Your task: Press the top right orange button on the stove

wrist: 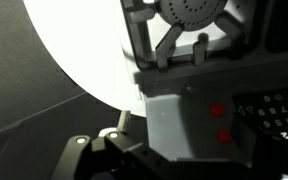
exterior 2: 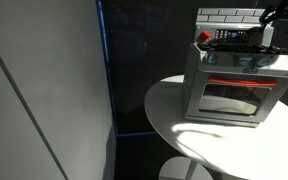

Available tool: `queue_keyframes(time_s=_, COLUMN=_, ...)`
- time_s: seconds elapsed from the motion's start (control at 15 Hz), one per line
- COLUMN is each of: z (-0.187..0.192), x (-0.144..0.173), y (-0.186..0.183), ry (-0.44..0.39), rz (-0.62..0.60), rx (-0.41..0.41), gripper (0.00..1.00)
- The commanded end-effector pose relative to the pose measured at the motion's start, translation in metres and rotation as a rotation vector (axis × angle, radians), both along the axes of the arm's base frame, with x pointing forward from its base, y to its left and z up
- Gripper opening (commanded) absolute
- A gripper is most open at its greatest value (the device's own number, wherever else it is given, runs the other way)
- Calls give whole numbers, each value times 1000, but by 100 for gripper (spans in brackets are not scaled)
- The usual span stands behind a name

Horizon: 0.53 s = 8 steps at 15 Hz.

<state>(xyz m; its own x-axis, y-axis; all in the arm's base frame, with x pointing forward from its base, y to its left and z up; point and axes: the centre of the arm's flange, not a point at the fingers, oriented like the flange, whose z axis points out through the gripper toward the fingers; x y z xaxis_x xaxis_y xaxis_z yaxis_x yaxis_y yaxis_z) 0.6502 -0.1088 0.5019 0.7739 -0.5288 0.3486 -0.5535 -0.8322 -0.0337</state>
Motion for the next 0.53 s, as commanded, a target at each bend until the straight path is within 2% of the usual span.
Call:
queue_keyframes(time_s=0.0, z=12, x=-24, y=1, ry=57, rz=40, rx=38, gripper=100)
queue_keyframes(time_s=0.47, z=20, x=-60, y=14, ry=175, rz=184, rx=93, gripper=100)
